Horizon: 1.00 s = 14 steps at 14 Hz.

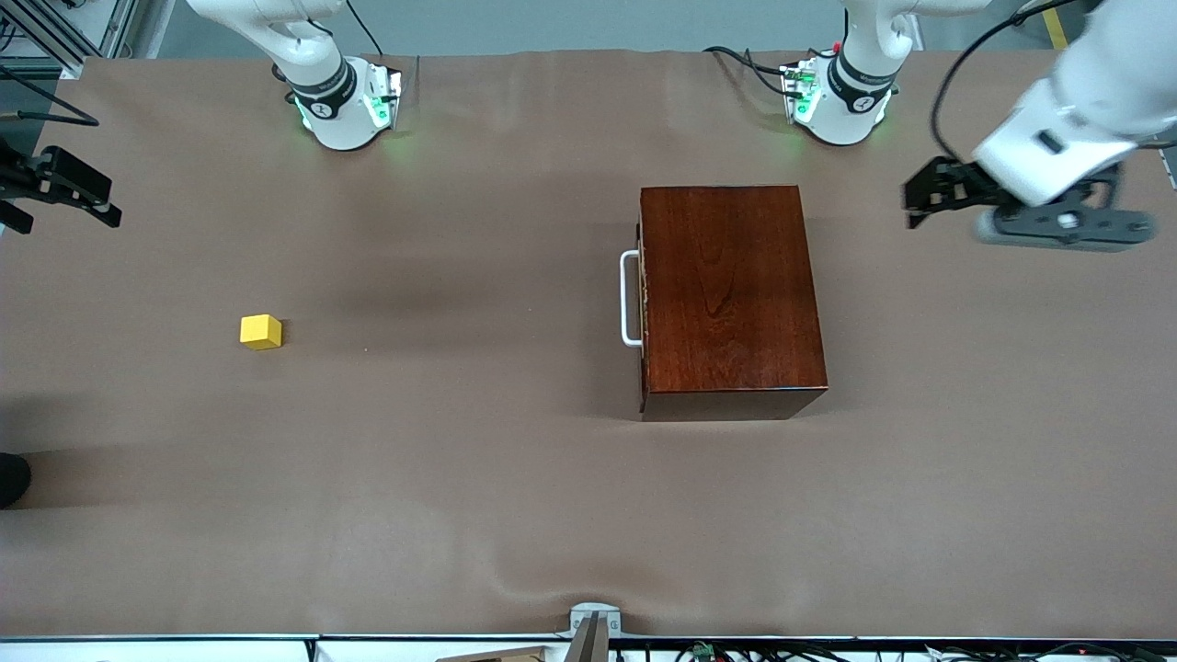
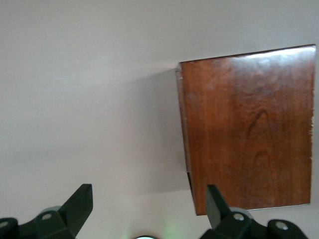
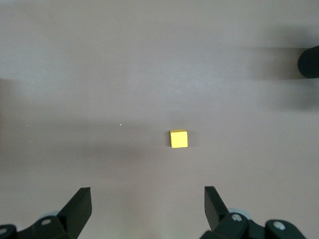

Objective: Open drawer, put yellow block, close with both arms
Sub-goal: 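Move the left gripper over the box toward the white drawer handle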

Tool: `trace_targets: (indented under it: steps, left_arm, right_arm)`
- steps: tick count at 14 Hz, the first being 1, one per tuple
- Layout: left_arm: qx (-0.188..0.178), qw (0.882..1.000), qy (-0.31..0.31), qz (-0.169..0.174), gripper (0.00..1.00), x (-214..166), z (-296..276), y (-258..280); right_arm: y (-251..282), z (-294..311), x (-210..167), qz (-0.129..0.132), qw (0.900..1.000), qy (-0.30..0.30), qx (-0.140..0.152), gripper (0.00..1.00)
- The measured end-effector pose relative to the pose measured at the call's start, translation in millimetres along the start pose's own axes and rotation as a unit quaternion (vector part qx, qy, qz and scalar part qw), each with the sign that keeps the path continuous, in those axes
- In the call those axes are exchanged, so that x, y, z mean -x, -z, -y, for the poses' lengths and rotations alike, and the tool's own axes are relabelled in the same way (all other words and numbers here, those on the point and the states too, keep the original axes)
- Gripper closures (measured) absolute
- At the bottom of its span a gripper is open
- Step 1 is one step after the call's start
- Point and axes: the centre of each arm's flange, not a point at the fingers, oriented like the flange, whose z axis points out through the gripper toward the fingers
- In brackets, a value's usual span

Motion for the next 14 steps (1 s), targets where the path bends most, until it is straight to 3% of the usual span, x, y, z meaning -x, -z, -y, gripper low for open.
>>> trace_targets:
  steps: [8, 14]
  left_arm:
    - [0.003, 1.0, -0.019, 0.009, 0.0, -28.0, -193.1, -73.7]
    - [0.018, 1.0, 0.017, -0.005, 0.0, -35.2, -305.0, -153.4]
  right_arm:
    - [0.2, -0.2, 0.0, 0.0, 1.0, 0.0, 0.0, 0.0]
    - [0.2, -0.3, 0.1, 0.0, 1.0, 0.0, 0.0, 0.0]
